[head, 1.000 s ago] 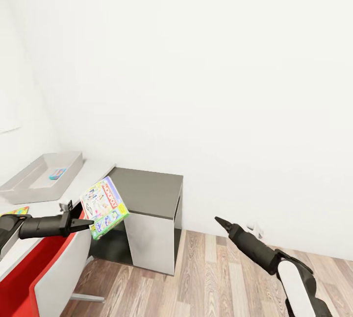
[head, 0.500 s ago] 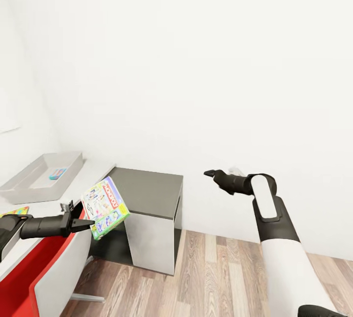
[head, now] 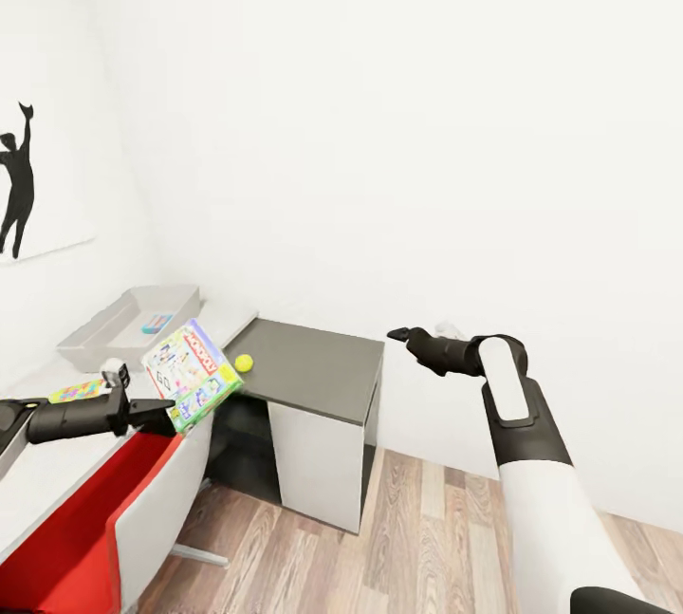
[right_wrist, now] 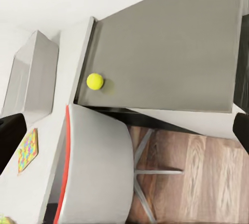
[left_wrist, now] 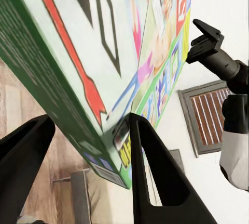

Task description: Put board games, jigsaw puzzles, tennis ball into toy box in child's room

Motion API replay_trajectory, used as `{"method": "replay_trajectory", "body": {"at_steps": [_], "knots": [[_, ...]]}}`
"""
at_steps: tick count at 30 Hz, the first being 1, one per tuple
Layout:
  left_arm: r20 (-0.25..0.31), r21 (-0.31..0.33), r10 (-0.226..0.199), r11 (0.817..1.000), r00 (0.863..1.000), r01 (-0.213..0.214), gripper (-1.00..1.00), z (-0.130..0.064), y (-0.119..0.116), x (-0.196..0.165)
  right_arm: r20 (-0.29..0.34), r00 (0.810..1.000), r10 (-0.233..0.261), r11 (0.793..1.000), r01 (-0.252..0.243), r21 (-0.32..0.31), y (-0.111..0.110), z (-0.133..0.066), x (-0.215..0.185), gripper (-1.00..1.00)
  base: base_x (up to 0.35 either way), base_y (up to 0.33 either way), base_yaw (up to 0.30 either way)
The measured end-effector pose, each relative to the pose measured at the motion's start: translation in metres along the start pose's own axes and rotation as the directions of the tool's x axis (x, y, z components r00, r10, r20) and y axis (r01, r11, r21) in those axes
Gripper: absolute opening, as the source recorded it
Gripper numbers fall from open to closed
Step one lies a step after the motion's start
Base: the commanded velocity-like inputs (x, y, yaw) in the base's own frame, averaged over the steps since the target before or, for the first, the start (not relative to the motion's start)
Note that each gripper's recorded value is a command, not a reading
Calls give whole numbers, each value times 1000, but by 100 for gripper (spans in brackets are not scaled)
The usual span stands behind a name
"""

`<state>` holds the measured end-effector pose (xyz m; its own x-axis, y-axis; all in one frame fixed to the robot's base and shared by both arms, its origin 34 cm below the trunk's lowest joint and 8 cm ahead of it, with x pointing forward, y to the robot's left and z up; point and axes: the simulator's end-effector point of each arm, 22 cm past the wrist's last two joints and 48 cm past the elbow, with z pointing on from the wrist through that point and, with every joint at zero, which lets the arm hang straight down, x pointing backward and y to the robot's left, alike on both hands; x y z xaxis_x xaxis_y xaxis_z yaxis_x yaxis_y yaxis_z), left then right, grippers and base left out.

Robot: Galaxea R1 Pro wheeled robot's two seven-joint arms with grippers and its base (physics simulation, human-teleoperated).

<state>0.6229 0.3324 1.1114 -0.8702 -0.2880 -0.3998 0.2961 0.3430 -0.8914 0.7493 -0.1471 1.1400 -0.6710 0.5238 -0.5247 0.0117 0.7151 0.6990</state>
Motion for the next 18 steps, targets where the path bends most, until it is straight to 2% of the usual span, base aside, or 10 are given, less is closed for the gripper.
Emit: {"method": "replay_trajectory", "body": {"at_steps": [5, 8, 11, 16, 17, 18], "knots": [[44, 24, 28, 999, 999, -29, -100, -2, -23, -32, -19, 999, -34, 999, 34, -10, 14, 6, 11, 100, 0, 0, 283], [92, -21, 42, 999, 995, -40, -100, -9, -19, -48, -23, 999, -40, 999, 40, -14, 18, 8, 13, 100, 0, 0, 284], [197, -72, 65, 996, 978, -52, -100, -29, -18, -79, -24, 999, -42, 999, 41, -15, 19, 8, 14, 100, 0, 0, 284], [283, -141, 69, 990, 957, -30, -100, -50, -6, -99, -21, 999, -44, 999, 43, -18, 21, 7, 14, 100, 46, -17, 162], [293, -154, 69, 988, 954, -24, -100, -53, -3, -101, -15, 999, -47, 999, 47, -21, 23, 6, 12, 100, 218, -155, 10], [303, -196, 71, 980, 950, -10, -100, -57, 5, -103, 14, 998, -60, 998, 60, -36, 32, -2, 3, 100, 205, -141, 6]]}}
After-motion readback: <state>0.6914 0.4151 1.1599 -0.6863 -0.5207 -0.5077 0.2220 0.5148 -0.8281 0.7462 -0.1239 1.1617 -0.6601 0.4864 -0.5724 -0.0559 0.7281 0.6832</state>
